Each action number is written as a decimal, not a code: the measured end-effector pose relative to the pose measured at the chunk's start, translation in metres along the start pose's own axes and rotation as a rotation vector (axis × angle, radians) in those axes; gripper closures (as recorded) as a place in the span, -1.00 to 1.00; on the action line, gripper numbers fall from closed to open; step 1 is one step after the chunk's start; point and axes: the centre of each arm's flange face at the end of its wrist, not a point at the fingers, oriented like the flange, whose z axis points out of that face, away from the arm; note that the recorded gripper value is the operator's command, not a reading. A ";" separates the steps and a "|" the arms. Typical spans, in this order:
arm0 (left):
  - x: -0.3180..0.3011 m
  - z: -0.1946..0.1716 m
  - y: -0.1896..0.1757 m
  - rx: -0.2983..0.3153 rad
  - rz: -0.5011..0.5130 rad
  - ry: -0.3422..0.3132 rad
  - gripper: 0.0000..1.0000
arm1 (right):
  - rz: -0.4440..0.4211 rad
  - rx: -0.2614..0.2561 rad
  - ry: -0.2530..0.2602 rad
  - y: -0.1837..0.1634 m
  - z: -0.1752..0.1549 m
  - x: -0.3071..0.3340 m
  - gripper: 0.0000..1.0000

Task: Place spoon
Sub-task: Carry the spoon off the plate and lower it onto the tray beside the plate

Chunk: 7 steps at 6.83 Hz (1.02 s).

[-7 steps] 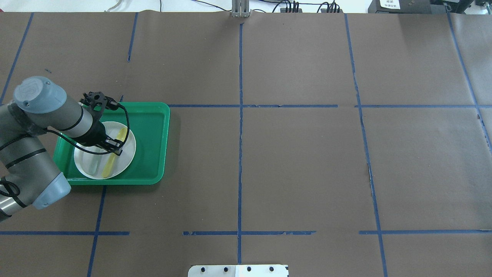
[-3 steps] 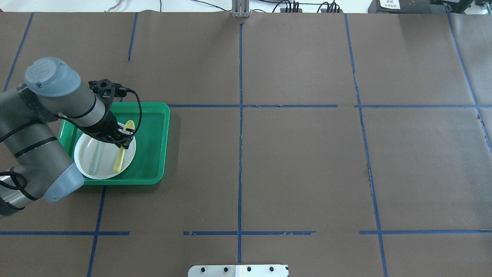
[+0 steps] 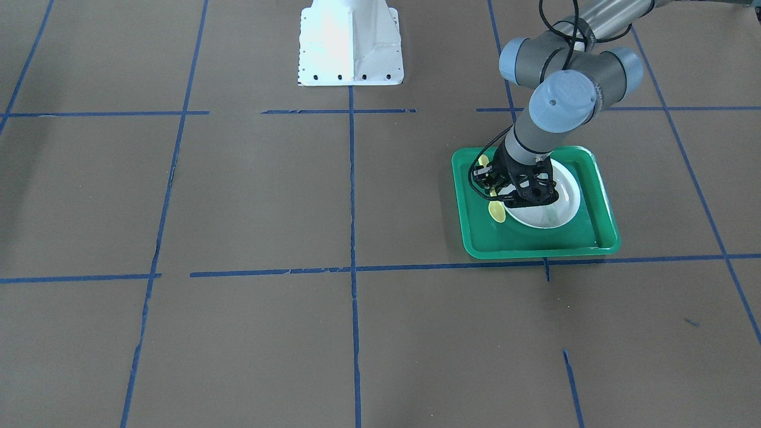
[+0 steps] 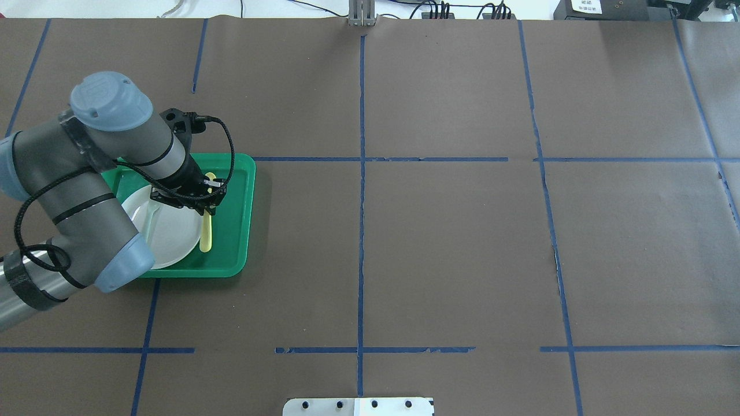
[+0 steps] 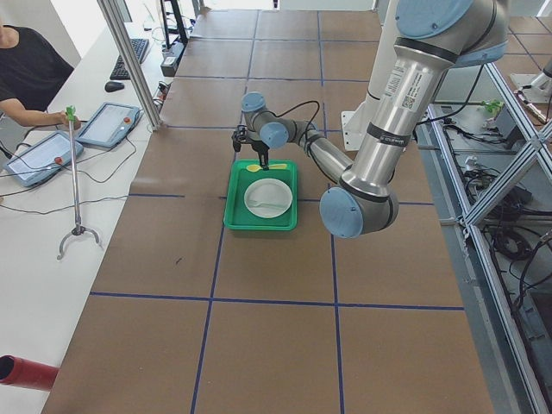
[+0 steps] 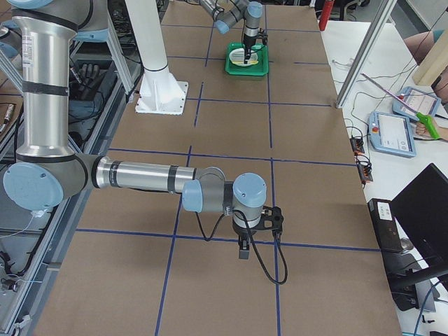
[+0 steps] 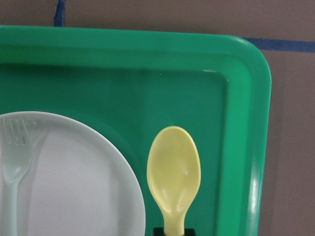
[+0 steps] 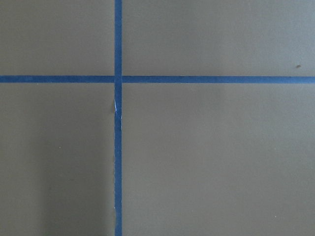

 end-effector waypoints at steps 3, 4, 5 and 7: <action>0.004 0.027 -0.004 -0.012 0.011 -0.002 1.00 | 0.000 0.000 0.000 0.000 0.000 0.000 -1.00; 0.004 0.029 -0.004 -0.012 0.014 -0.001 0.80 | 0.000 0.000 0.000 0.000 0.000 0.000 -1.00; 0.004 0.029 -0.004 -0.011 0.017 0.001 0.67 | 0.000 0.000 0.000 0.000 0.000 0.000 -1.00; 0.004 0.030 -0.004 -0.011 0.018 0.001 0.04 | 0.000 0.000 0.000 0.000 0.000 0.000 -1.00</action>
